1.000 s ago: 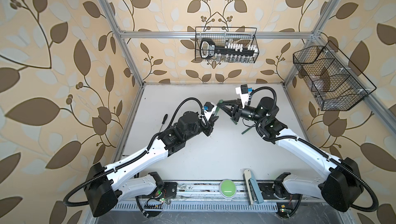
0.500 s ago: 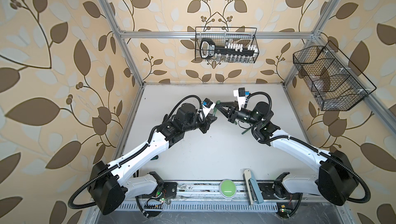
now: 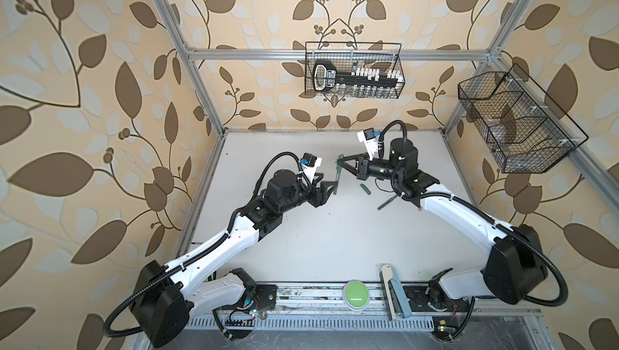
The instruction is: Insert the pens into the pen caps
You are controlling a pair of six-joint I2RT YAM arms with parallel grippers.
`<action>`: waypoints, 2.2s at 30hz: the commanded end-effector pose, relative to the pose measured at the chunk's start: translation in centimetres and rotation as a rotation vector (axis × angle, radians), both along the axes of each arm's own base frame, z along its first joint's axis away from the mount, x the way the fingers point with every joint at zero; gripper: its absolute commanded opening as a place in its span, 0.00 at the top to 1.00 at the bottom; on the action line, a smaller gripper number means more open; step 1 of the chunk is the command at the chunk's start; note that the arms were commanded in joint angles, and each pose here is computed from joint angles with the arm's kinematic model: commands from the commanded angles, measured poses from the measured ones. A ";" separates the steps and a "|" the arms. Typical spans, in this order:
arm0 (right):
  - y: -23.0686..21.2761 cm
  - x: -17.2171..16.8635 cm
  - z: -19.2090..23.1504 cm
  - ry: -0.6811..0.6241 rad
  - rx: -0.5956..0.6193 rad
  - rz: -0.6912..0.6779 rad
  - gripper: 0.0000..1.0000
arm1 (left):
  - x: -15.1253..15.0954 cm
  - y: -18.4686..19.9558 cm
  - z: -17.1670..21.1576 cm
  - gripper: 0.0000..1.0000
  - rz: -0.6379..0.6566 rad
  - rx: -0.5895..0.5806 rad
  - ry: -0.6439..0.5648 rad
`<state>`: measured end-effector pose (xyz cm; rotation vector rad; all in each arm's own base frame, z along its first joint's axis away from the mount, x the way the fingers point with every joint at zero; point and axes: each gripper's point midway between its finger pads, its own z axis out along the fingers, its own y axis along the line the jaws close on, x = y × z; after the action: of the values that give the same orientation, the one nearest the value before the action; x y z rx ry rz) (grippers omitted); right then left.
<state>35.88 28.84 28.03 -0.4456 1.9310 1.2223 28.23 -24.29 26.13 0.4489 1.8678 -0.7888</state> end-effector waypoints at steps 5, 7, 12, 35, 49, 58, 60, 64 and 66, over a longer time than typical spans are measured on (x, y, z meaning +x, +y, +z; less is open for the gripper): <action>2.3 4.9 -14.1 0.415 -0.125 -0.157 1.00 | -0.5 9.6 -1.3 0.02 0.434 0.095 0.030; 3.7 5.6 -17.1 0.481 -0.131 -0.163 1.00 | -0.9 10.7 -1.9 0.01 0.471 0.121 0.044; 4.9 7.1 -20.6 0.508 -0.245 -0.199 1.00 | -1.3 11.3 -2.3 0.01 0.485 0.139 0.058; 2.1 8.8 -21.8 0.490 -0.428 -0.329 0.66 | -0.2 10.4 -4.7 0.01 0.463 0.220 0.085; -16.1 0.3 -16.4 0.538 -0.680 -0.676 0.52 | 1.1 8.5 -4.1 0.01 0.417 0.186 0.056; -22.0 -4.0 -20.6 0.683 -0.652 -0.779 0.53 | 1.5 7.7 -4.9 0.01 0.393 0.193 0.080; -22.0 -3.6 -21.4 0.690 -0.658 -0.777 0.53 | 1.4 7.9 -4.9 0.01 0.397 0.196 0.081; -22.2 -2.7 -22.9 0.705 -0.668 -0.769 0.54 | 1.1 8.4 -5.1 0.01 0.411 0.199 0.081; -22.4 -2.3 -23.6 0.715 -0.677 -0.768 0.54 | 0.9 8.5 -5.1 0.01 0.415 0.199 0.083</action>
<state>32.49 6.46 4.71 0.4820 2.7355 0.1775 29.09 -16.23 19.82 0.1602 2.0769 -0.3436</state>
